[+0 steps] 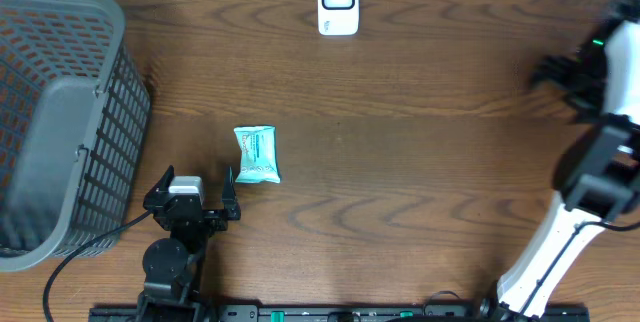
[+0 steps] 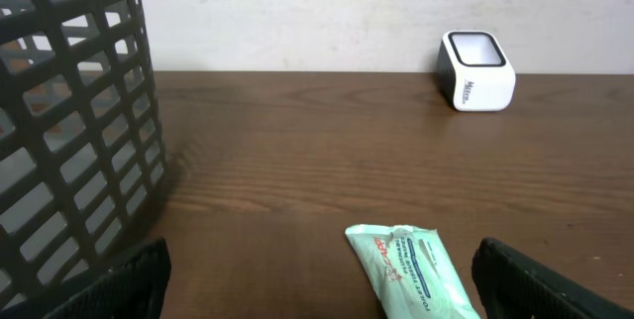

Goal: Scan the item barcode
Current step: 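Swing the right gripper left over the mint-green wipes pack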

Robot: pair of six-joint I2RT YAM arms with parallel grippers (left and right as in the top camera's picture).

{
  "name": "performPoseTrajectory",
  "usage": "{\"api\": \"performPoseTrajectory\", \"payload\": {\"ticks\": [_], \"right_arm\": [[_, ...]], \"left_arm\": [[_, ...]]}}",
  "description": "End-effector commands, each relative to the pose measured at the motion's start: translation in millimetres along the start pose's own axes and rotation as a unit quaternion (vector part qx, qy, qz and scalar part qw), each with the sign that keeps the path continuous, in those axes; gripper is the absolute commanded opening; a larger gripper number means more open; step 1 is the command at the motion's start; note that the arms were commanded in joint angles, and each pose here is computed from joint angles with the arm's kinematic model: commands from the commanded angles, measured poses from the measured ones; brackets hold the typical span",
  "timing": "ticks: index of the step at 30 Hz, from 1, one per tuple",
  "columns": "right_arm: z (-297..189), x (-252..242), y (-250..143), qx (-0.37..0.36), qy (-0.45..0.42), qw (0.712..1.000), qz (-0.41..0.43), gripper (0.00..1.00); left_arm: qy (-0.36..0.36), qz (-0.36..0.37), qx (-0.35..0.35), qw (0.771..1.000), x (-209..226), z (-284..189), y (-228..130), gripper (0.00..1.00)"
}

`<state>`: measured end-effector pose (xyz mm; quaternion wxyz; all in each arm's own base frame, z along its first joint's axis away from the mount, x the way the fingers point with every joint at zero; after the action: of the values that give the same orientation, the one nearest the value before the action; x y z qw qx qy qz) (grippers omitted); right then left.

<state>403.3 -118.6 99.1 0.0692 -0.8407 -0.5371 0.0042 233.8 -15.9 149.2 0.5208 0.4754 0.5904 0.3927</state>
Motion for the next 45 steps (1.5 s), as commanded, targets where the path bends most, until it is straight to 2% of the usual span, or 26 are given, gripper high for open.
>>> {"api": "performPoseTrajectory", "payload": {"ticks": [1,8,11,16,26,30,36,45], "right_arm": [[-9.8,89.0,-29.6,0.019,0.049,0.999,-0.002,0.99],[4.4,223.7,-83.0,0.017,0.089,0.983,-0.16,0.99],[13.2,269.3,-111.4,-0.001,0.077,0.97,-0.229,0.89],[22.6,336.2,-158.6,-0.034,0.086,0.949,-0.302,0.92],[32.1,403.2,-217.8,-0.093,0.093,0.918,-0.374,0.85],[39.9,421.6,-226.4,-0.136,0.077,0.907,-0.391,0.92],[74.3,452.8,-253.6,-0.137,0.091,0.888,-0.429,0.93],[125.1,451.7,-260.1,-0.137,0.036,0.887,-0.439,0.98]], "left_arm": [[0.008,0.002,0.021,1.0,5.3,2.7,-17.4,0.98],[0.008,0.002,0.021,1.0,5.3,2.7,-17.4,0.98],[0.008,0.002,0.021,1.0,5.3,2.7,-17.4,0.98],[0.008,0.002,0.021,1.0,5.3,2.7,-17.4,0.98],[0.017,0.016,0.017,1.0,8.1,2.7,-15.8,0.98],[0.017,0.015,0.017,1.0,8.1,2.7,-15.8,0.98],[0.017,0.015,0.017,1.0,8.1,2.7,-15.8,0.98],[0.017,0.015,0.017,1.0,8.1,2.7,-15.8,0.98]]}}
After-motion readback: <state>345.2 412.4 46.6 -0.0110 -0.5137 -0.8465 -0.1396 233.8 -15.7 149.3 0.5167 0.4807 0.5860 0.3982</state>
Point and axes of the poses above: each gripper's point midway between its finger pads, its own z axis out along the fingers, its own x axis along the line the jaws close on, y = z × x, the point moved 1 cm from there along -z, back along the fingers, and after that the axes turned 13 degrees about -z, right-handed, at the moved point
